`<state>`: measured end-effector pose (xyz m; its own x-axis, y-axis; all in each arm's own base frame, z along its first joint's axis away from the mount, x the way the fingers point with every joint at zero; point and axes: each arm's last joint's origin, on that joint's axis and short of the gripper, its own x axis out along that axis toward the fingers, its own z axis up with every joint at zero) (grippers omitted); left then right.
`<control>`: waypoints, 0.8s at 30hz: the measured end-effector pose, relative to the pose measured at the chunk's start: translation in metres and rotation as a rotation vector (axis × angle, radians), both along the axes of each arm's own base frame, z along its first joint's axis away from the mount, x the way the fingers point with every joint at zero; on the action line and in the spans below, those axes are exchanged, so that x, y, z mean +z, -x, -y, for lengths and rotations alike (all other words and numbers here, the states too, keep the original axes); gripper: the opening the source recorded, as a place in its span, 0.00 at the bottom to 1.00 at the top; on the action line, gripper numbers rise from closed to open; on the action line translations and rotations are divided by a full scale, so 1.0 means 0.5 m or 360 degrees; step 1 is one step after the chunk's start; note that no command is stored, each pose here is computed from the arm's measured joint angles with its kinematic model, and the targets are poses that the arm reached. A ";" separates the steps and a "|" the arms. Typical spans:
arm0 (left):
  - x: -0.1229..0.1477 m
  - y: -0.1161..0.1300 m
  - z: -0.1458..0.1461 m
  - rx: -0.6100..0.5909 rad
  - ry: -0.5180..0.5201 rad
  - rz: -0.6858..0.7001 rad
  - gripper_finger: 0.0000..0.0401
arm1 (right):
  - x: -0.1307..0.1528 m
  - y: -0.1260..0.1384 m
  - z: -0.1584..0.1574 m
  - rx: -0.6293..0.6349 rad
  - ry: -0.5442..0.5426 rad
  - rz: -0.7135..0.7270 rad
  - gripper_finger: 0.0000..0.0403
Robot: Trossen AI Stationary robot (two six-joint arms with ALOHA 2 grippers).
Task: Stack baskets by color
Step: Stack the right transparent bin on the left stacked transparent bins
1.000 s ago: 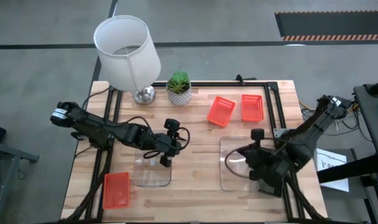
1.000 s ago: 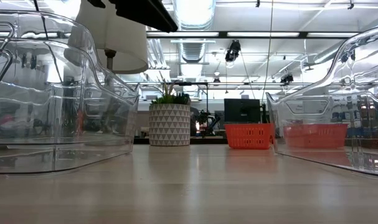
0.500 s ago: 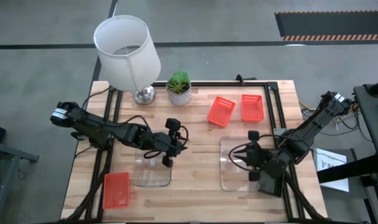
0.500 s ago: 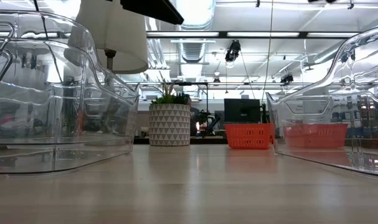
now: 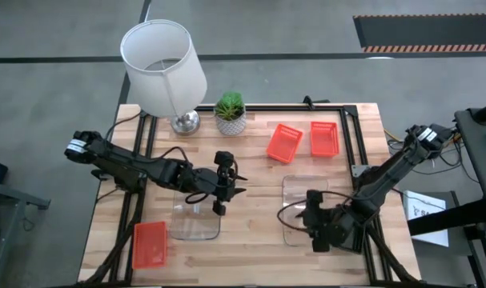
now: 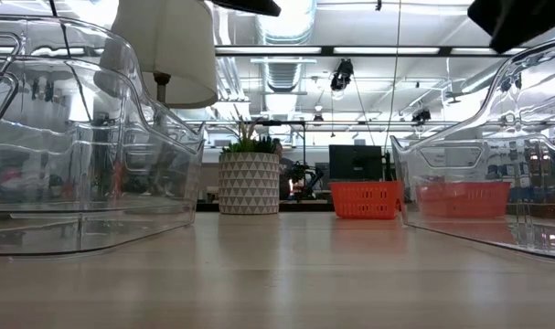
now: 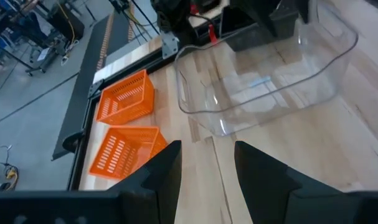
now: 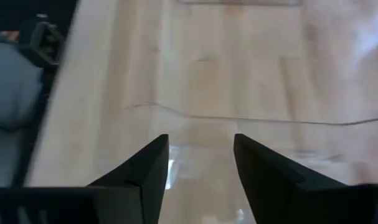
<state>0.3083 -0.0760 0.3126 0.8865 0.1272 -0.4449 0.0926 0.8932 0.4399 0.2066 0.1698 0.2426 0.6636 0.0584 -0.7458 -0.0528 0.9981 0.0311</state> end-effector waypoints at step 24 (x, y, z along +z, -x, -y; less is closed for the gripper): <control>0.006 0.004 0.022 -0.0082 -0.0043 0.0021 0.33 | 0.042 -0.045 -0.089 -0.0075 -0.0028 -0.0517 0.46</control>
